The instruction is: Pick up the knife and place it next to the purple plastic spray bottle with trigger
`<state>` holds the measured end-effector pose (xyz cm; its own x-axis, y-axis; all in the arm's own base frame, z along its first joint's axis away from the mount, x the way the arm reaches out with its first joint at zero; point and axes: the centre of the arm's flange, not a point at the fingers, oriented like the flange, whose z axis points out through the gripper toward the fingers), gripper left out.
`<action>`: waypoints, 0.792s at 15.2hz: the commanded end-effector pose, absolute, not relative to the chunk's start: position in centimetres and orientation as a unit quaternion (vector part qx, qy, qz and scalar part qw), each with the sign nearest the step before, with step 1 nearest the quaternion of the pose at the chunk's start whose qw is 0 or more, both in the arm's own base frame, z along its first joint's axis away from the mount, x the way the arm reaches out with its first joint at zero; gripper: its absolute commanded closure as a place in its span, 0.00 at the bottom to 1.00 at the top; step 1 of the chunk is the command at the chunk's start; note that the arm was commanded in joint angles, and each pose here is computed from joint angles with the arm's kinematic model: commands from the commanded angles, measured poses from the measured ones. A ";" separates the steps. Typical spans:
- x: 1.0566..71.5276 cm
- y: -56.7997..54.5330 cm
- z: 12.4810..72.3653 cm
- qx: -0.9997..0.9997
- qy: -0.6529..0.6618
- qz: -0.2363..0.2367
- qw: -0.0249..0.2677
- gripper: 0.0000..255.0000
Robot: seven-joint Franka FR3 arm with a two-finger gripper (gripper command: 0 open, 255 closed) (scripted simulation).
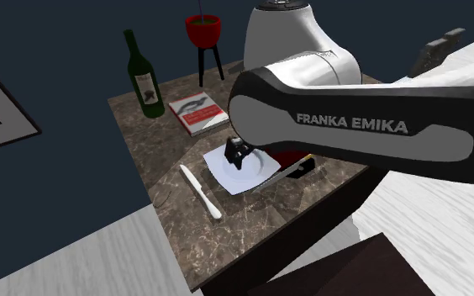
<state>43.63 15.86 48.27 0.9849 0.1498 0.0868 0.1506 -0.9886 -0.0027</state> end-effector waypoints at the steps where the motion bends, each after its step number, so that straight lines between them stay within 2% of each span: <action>1: 44.8 18.0 46.6 -0.995 -0.084 -0.044 0.002 0.00; 12: 50.2 29.1 38.5 -0.990 -0.133 -0.046 -0.013 0.00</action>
<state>49.96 28.01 39.30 0.9627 0.2561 0.0876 0.2539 -0.9666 0.0357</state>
